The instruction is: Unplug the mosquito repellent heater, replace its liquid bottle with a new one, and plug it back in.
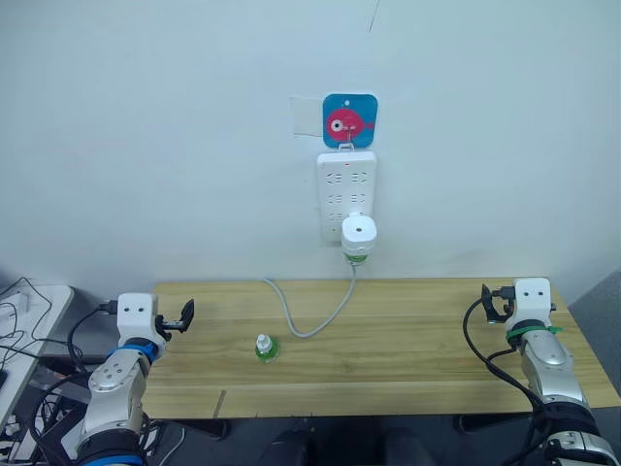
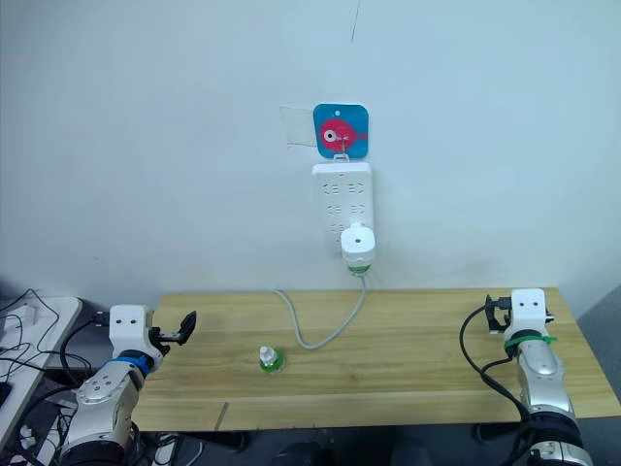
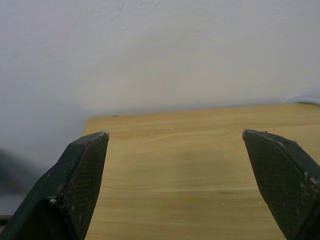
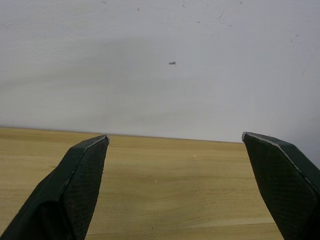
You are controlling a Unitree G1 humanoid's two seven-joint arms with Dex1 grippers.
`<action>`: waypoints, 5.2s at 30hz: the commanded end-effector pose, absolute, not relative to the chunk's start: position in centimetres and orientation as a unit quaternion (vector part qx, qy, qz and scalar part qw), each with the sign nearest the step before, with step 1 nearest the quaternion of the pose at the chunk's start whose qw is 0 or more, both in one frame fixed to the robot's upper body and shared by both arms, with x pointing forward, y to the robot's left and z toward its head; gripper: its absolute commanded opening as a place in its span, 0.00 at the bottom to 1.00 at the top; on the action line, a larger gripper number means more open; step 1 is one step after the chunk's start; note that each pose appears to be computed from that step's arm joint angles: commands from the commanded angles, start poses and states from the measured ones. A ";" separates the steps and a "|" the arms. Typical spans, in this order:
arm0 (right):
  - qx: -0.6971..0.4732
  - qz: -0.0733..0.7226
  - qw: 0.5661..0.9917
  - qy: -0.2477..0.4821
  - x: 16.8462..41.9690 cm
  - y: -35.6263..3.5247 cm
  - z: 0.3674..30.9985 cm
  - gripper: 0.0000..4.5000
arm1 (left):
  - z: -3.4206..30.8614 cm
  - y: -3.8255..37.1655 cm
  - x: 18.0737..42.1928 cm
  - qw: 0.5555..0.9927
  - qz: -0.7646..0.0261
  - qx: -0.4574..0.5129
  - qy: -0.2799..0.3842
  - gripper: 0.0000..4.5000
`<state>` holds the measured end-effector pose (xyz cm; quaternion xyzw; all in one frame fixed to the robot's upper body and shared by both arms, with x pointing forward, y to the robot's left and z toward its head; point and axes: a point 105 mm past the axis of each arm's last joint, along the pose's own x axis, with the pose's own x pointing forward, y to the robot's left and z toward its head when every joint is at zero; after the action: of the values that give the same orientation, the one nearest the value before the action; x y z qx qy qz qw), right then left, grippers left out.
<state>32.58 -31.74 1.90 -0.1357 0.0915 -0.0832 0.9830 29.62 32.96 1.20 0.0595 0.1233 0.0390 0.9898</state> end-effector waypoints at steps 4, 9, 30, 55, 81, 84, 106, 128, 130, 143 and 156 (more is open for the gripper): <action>-0.148 -0.073 0.984 0.062 32.5 -31.8 3.5 1.00 | 3.1 33.1 30.1 0.994 0.020 0.049 0.097 1.00; -0.151 -0.064 0.985 0.060 32.3 -31.4 3.5 1.00 | 3.2 32.8 30.1 0.994 0.008 0.052 0.098 1.00; -0.103 0.172 0.980 0.000 28.4 -22.1 10.5 1.00 | 13.2 27.2 29.2 0.955 -0.282 0.076 0.056 1.00; -0.031 0.298 0.950 -0.090 24.2 -10.7 18.6 1.00 | 21.8 14.1 36.2 0.845 -0.524 0.089 -0.061 0.60; -0.011 0.304 0.947 -0.104 25.2 -8.2 20.2 1.00 | 22.0 8.5 38.4 0.794 -0.596 0.076 -0.098 0.60; -0.010 0.303 0.947 -0.103 25.2 -8.1 20.2 1.00 | 22.0 8.0 37.8 0.780 -0.615 0.071 -0.097 0.60; -0.001 0.249 0.960 -0.126 26.4 -8.2 22.4 1.00 | 23.6 6.1 37.8 0.769 -0.628 0.034 -0.117 0.29; -0.053 0.205 0.965 -0.154 27.9 -5.9 24.3 0.91 | 23.2 6.3 37.7 0.779 -0.616 0.037 -0.113 0.29; -0.058 0.205 0.965 -0.153 27.9 -5.9 24.2 0.78 | 23.2 6.3 37.7 0.779 -0.615 0.037 -0.113 0.29; -0.061 0.205 0.967 -0.137 26.6 -7.1 24.0 0.67 | 23.3 6.5 38.8 0.806 -0.580 0.027 -0.117 0.29; -0.049 0.200 0.972 -0.111 26.3 -8.3 23.6 0.67 | 23.4 7.2 39.7 0.823 -0.554 0.025 -0.123 0.29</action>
<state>27.10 -7.93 21.86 -0.0527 -0.0696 0.2024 0.9754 38.94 6.44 21.44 0.0326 -0.0960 -0.5838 0.8056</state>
